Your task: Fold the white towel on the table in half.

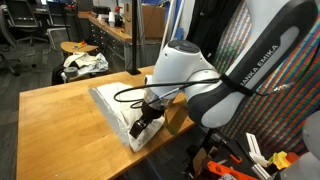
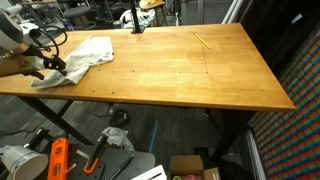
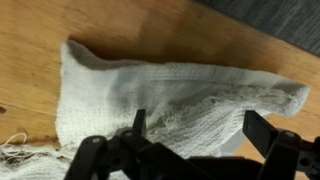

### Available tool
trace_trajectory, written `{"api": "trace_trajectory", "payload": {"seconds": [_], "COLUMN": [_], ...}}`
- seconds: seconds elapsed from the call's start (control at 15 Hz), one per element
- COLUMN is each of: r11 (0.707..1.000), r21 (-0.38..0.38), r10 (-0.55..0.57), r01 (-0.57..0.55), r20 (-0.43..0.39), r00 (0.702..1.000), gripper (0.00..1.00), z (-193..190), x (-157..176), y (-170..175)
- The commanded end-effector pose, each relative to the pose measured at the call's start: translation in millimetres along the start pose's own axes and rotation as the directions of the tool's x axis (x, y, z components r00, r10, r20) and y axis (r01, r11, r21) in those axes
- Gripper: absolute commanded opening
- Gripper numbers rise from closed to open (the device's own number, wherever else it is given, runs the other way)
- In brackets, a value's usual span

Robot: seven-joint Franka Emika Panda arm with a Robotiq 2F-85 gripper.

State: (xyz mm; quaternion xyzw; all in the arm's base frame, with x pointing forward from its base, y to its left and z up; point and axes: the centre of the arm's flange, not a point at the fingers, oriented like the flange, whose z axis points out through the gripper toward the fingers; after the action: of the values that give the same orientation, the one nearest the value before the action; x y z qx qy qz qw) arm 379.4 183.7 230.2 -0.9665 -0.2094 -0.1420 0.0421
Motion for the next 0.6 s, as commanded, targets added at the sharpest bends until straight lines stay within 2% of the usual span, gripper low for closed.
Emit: {"api": "trace_trajectory", "payload": {"seconds": [0.0,0.27,0.53], "r11": [0.995,0.994,0.986], "r21": [0.102,0.098,-0.002], "r10": [-0.01,0.059,0.164], "r01": [0.01,-0.055,-0.164], "r20": [-0.008,-0.033,-0.022], "r00": [1.0,0.998,0.986], "gripper": [1.0,1.0,1.0], "z": [-72.2,-79.5,-98.8], "x": [8.9,21.1,39.5], "y": [18.9,27.5,43.9]}}
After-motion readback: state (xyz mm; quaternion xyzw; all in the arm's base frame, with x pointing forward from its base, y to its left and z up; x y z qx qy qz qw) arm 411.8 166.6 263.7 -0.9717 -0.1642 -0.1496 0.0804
